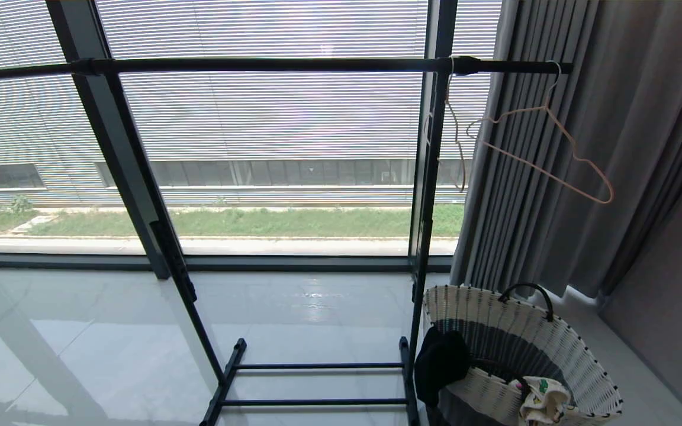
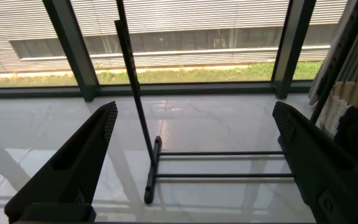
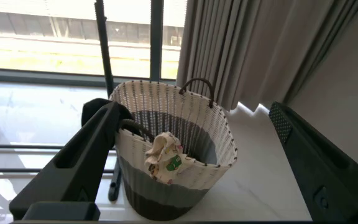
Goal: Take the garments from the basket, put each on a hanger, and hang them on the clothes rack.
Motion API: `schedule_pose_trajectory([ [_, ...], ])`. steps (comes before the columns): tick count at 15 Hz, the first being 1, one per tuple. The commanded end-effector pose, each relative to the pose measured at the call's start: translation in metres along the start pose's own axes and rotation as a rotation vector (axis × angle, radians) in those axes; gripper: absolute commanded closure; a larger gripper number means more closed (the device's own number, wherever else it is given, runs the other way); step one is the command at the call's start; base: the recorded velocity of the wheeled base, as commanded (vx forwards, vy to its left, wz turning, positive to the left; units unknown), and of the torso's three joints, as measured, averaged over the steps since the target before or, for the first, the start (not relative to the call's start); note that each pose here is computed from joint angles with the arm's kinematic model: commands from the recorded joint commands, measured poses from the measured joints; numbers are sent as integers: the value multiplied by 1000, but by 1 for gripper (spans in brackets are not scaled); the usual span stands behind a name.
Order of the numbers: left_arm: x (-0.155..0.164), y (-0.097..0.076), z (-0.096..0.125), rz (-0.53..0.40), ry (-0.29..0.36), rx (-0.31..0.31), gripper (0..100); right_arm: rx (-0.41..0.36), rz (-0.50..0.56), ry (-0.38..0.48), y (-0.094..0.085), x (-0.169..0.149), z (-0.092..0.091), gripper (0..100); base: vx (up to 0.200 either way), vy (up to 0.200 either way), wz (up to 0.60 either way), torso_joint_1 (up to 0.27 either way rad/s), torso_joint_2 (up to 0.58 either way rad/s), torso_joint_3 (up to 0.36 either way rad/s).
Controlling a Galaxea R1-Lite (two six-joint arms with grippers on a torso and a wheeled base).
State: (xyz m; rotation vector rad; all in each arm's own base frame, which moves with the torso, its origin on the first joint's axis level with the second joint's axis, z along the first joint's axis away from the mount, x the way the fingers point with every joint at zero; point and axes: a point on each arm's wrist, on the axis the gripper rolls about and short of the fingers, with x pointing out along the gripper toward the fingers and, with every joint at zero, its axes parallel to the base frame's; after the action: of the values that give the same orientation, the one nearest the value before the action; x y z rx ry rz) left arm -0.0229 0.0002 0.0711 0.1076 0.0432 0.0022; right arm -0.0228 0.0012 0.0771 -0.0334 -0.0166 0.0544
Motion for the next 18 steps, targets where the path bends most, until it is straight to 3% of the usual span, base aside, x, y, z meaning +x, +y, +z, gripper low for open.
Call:
schedule_pose_trajectory([
  [1, 0, 0, 0, 0, 2, 0, 0, -1, 0, -3, 0, 0, 0, 0, 0, 0, 0, 0, 0, 0],
  [8, 0, 0, 0, 0, 2, -2, 0, -1, 1, -1, 0, 0, 0, 0, 0, 0, 0, 0, 0, 0],
  [12, 0, 0, 0, 0, 3, -3, 0, -9, 2, -1, 0, 0, 0, 0, 200, 0, 0, 0, 4, 5],
  [16, 0, 0, 0, 0, 3, -2, 0, -20, -1, -7, 0, 0, 1, 0, 0, 0, 0, 0, 0, 0],
  [17, 0, 0, 0, 0, 3, -2, 0, -40, 7, -14, 0, -1, 7, 0, 0, 0, 0, 0, 0, 0],
  [18, 0, 0, 0, 0, 3, -2, 0, -39, 22, -5, -1, 2, 28, 0, 0, 0, 0, 0, 0, 0],
])
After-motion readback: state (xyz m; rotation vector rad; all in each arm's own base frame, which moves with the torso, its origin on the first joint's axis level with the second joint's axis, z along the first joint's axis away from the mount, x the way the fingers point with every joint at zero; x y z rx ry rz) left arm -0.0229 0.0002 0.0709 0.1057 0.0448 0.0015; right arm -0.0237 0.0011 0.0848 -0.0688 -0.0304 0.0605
